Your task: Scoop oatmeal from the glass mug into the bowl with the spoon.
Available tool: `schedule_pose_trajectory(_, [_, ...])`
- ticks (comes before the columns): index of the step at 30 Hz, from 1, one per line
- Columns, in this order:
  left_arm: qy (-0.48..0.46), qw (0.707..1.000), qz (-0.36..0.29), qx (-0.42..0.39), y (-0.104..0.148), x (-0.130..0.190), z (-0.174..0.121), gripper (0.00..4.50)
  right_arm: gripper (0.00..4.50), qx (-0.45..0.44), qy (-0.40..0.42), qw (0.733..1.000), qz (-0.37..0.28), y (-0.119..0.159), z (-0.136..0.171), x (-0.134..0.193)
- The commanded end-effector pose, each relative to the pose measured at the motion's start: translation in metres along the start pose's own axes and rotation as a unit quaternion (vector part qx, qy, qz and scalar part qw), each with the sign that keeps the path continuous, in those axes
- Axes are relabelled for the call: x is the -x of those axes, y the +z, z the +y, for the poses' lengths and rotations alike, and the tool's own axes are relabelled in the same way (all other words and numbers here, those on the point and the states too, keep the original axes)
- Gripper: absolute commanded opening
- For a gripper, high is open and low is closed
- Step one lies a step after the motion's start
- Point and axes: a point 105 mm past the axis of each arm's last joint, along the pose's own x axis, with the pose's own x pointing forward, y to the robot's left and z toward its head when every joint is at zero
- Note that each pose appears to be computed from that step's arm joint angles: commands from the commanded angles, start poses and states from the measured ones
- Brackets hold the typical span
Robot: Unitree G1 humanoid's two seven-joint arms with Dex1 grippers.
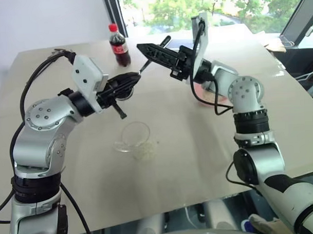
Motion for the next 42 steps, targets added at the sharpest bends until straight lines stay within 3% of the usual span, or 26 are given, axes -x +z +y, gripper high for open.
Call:
schedule_pose_trajectory(1, [0.003,1.0,-0.001,-0.02,0.006,0.003,0.001,0.0,1.39,0.028,0.029,0.999,-0.017,0.016,0.015,-0.005])
schedule_pose_trajectory(4, [0.001,1.0,0.0,-0.016,0.004,0.003,0.0,0.0,0.01,0.03,0.027,0.999,-0.017,0.017,0.015,-0.004])
schedule_pose_trajectory(9, [0.017,1.0,0.014,-0.002,-0.003,0.006,0.006,0.0,0.01,0.047,0.008,0.999,-0.012,0.015,0.01,-0.003])
schedule_pose_trajectory(12, [0.036,0.999,0.016,-0.009,-0.003,0.008,0.011,0.97,0.0,0.05,0.001,0.999,-0.011,0.013,0.008,-0.003])
schedule_pose_trajectory(15, [0.053,0.998,0.018,-0.02,-0.002,0.009,0.014,2.3,0.0,0.054,-0.006,0.998,-0.018,0.015,0.007,-0.002])
schedule_pose_trajectory(21, [0.133,0.991,-0.016,-0.007,0.007,0.037,0.04,2.3,0.0,0.084,-0.062,0.993,-0.057,0.035,-0.014,0.012])
schedule_pose_trajectory(24, [0.155,0.988,0.016,0.007,-0.006,0.063,0.043,2.3,0.0,0.092,-0.101,0.987,-0.088,0.054,-0.026,0.027])
schedule_pose_trajectory(27, [0.131,0.986,0.097,0.048,-0.038,0.092,0.017,2.3,0.0,0.102,-0.14,0.979,-0.104,0.069,-0.036,0.049])
schedule_pose_trajectory(29, [0.106,0.985,0.109,0.079,-0.047,0.105,-0.005,2.3,0.0,0.106,-0.158,0.976,-0.105,0.075,-0.04,0.062])
schedule_pose_trajectory(33, [0.087,0.982,0.095,0.138,-0.05,0.12,-0.031,2.3,0.0,0.111,-0.176,0.972,-0.109,0.083,-0.042,0.08])
schedule_pose_trajectory(42, [0.022,0.971,0.137,0.197,-0.065,0.141,-0.085,2.3,0.0,0.133,-0.236,0.956,-0.111,0.1,-0.052,0.113])
